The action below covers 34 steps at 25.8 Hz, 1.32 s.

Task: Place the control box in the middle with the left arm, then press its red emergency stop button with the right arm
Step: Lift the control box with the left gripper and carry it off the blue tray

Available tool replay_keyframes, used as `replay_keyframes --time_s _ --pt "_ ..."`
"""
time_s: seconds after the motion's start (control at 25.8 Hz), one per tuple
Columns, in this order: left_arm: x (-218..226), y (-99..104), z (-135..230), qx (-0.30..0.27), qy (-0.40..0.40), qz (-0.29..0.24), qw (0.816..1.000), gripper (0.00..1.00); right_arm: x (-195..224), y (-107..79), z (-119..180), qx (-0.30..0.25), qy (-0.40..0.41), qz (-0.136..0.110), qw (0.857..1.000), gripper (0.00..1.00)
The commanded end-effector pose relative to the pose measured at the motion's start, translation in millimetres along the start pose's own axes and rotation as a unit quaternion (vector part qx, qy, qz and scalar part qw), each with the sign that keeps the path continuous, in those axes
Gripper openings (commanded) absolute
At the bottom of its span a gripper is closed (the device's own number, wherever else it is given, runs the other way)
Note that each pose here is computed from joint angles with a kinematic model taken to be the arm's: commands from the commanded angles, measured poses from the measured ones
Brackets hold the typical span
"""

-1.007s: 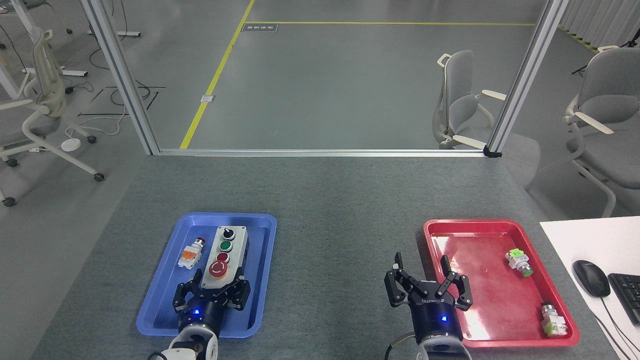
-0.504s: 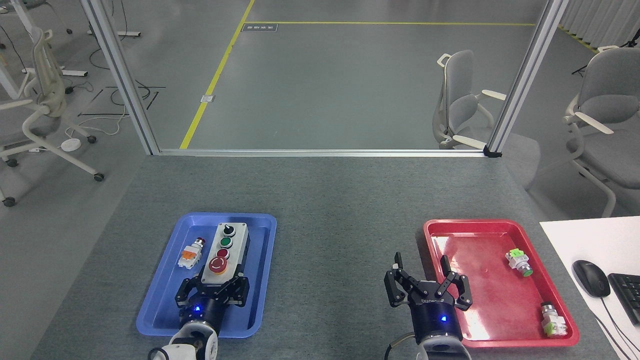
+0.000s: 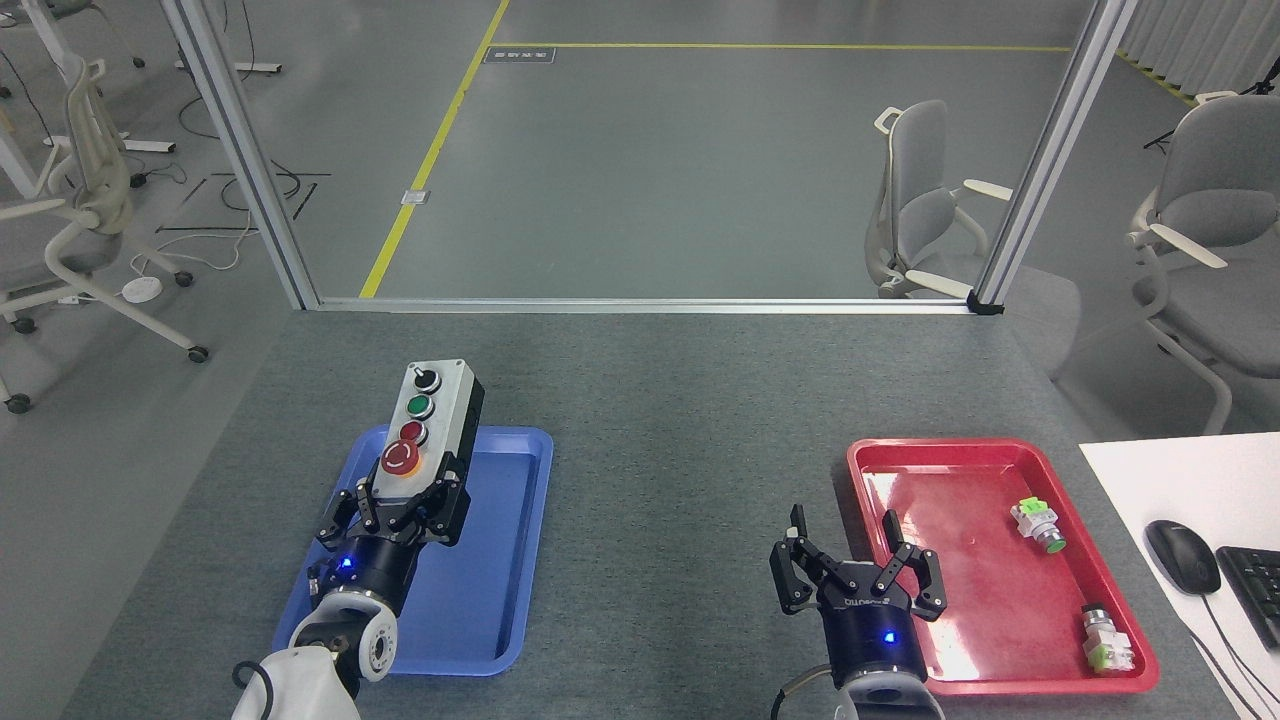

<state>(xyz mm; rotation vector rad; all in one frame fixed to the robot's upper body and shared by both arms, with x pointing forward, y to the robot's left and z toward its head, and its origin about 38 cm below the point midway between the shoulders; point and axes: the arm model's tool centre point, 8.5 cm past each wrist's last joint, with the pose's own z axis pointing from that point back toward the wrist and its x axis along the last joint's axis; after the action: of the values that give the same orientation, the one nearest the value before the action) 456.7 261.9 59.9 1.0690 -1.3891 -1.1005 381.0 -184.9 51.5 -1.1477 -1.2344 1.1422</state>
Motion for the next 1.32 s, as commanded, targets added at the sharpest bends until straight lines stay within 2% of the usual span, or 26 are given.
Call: replay_keyframes --time_s 0.0,0.27,0.54,0.77,0.93,1.28 --pt "23.6 19.8 -0.4 0.033 -0.03 0.006 0.999 0.0 -0.1 0.5 0.4 0.001 0.0 0.0 1.0 0.98" --pt "128.1 -1.5 -4.8 0.014 -0.107 0.027 0.994 0.0 -0.1 0.5 0.4 0.001 0.0 0.0 1.0 0.98" --pt "196.9 -46.0 -10.9 -0.057 -0.15 -0.01 0.987 0.0 -0.1 0.0 0.4 0.0 0.0 0.0 1.0 0.98" --pt "225.3 -72.4 0.8 -0.095 -0.19 -0.035 0.977 0.0 -6.5 -8.7 0.0 -0.013 0.008 0.005 1.0 0.98" --pt "232.8 -96.7 15.7 -0.127 -0.211 -0.061 0.967 0.0 -7.8 -7.6 0.5 -0.011 0.01 0.004 1.0 0.98" --pt "236.9 -102.7 19.6 -0.135 -0.222 -0.072 0.963 0.0 -5.1 -7.4 0.6 -0.01 0.008 0.002 1.0 0.98"
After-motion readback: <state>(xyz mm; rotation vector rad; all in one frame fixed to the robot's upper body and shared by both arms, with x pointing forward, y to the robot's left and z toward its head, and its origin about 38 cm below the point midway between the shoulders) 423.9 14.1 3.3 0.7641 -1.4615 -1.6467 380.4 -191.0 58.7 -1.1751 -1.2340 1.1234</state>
